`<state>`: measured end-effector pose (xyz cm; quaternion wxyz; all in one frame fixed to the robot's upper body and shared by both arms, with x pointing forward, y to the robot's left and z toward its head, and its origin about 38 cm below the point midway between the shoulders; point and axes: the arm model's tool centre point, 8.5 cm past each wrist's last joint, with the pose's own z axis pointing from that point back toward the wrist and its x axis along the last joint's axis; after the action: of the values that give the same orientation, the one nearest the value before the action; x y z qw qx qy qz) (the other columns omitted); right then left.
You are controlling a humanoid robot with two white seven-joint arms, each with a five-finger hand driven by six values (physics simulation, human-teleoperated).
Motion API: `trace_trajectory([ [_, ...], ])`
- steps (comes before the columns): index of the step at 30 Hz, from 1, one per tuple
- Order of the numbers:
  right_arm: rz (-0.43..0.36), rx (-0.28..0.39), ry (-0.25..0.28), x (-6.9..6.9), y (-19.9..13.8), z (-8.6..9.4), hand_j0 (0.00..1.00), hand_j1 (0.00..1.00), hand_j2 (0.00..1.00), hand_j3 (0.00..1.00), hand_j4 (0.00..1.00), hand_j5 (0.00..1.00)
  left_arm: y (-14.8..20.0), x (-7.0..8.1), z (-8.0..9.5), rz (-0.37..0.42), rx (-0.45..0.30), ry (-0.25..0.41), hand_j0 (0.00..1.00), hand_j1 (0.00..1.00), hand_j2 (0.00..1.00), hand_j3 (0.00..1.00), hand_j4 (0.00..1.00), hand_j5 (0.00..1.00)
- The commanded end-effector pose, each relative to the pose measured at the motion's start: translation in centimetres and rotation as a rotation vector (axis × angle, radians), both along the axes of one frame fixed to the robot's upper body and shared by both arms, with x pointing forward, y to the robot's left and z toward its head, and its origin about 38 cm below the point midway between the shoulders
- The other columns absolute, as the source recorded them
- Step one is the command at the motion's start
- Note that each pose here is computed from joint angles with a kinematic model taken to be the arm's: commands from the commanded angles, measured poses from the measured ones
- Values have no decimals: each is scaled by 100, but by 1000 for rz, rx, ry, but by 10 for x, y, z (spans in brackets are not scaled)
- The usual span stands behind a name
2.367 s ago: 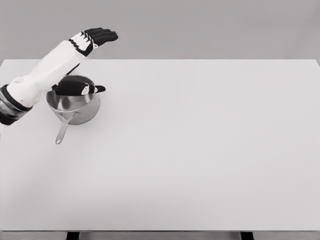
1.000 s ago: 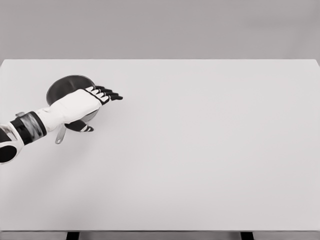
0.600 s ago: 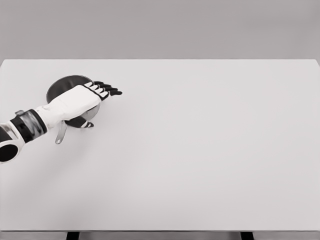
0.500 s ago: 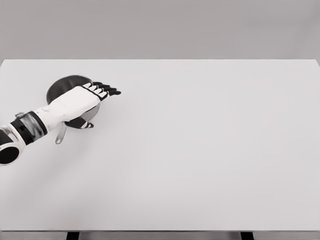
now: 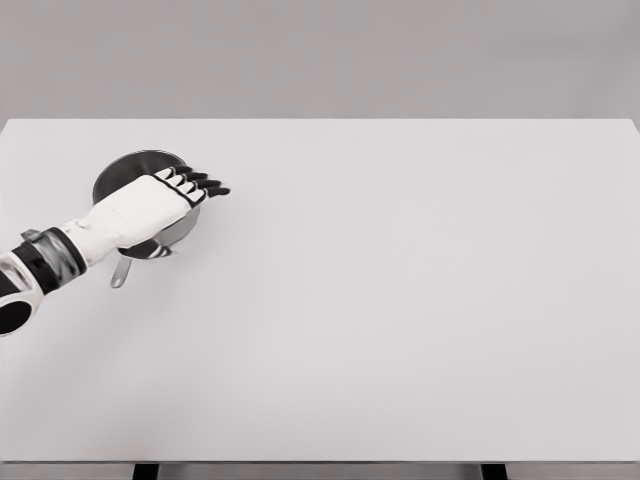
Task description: Rotate pot handle
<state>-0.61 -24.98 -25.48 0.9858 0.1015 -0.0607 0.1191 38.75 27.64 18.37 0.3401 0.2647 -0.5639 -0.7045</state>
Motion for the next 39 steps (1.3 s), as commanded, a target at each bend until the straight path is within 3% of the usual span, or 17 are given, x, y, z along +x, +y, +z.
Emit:
trace_trajectory([
  [1,0,0,0,0,0,0,100,100,100,100,100,100,5,0,1,2,20,-9,100,100,100,100,100,100],
  [6,0,0,0,0,0,0,100,100,100,100,100,100,16,-1,5,19,42,-14,100,100,100,100,100,100],
  [13,0,0,0,0,0,0,100,100,100,100,100,100,18,-6,-4,14,71,-8,100,100,100,100,100,100],
  [36,0,0,0,0,0,0,100,100,100,100,100,100,59,-4,24,63,183,-88,100,100,100,100,100,100],
  [39,0,1,0,0,0,0,100,100,100,100,100,100,55,-6,24,21,174,-79,100,100,100,100,100,100],
])
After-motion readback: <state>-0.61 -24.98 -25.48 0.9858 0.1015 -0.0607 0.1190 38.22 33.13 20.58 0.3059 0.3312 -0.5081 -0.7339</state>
